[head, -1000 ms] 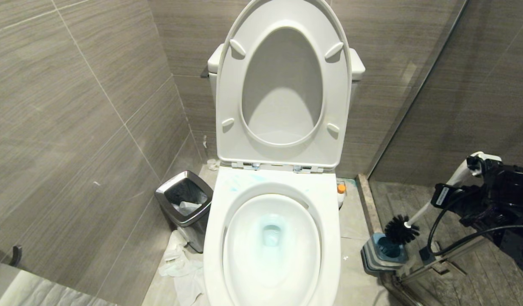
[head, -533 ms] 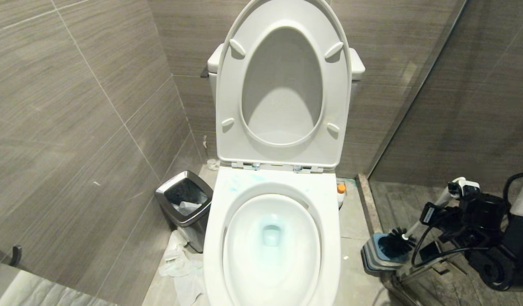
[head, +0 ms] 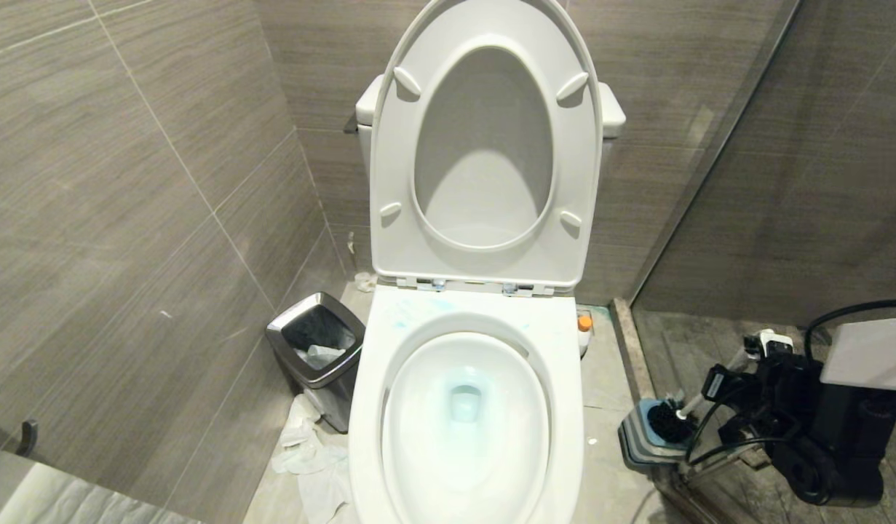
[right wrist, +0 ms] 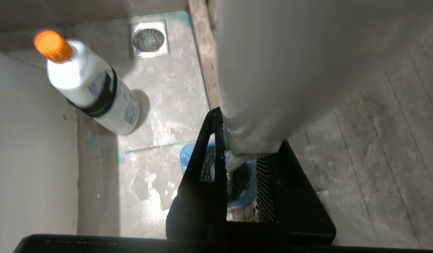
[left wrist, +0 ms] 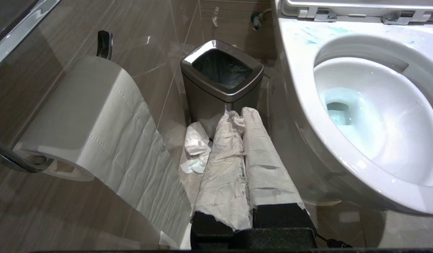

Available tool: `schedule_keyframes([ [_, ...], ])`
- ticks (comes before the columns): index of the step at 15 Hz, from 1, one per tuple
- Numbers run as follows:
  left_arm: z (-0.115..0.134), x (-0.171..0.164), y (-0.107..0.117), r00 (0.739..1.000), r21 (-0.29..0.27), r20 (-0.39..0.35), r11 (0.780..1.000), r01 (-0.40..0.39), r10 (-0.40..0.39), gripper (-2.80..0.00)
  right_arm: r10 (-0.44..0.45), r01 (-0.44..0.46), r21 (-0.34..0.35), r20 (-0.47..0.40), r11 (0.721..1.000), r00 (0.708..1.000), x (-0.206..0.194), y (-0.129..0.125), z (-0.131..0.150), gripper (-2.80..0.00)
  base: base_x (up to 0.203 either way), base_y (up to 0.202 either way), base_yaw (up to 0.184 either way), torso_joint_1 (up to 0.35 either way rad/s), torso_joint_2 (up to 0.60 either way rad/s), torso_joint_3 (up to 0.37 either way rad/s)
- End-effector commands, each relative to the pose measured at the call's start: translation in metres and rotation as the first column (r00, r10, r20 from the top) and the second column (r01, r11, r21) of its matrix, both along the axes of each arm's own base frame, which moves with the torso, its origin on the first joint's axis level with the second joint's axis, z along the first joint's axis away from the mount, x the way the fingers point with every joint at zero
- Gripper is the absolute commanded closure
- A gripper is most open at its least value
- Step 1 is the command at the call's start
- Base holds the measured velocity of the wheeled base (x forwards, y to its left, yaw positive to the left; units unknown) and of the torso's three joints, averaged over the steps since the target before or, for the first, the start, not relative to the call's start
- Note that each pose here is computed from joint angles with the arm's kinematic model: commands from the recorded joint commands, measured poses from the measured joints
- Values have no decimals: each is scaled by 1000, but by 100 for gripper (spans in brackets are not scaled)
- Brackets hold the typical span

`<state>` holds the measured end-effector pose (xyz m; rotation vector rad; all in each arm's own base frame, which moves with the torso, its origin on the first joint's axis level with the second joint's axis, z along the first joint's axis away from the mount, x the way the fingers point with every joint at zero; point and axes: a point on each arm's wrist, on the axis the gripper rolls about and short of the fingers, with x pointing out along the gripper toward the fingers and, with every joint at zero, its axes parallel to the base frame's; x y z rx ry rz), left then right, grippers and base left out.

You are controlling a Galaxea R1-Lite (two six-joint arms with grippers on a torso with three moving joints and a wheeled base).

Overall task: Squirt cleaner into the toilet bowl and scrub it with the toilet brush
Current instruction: Put the toilet brush back

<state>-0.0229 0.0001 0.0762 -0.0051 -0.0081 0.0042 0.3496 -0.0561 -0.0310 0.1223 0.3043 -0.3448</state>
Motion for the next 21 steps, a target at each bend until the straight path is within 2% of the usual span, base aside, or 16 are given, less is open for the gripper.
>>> schedule_keyframes([
  [1,-2,1,0,1000,-1,-8,1000,0,0,0,-3,3,1,-8,1000,1000,4,-1,-11,0,0,0,0,0,0,0],
  [7,-2,1,0,1000,1,-7,1000,0,0,0,1,-1,9,-60,1000,998,8,-3,-40,0,0,0,0,0,0,0],
  [12,-2,1,0,1000,-1,-7,1000,0,0,0,8,-9,-14,-78,1000,997,10,-4,-49,0,0,0,0,0,0,0],
  [20,-2,1,0,1000,1,-7,1000,0,0,0,16,-17,-11,-85,1000,996,10,-4,-51,0,0,0,0,0,0,0],
  [21,-2,1,0,1000,-1,-7,1000,0,0,0,15,-16,-12,-84,1000,996,10,-4,-51,-280,0,0,0,0,0,0],
])
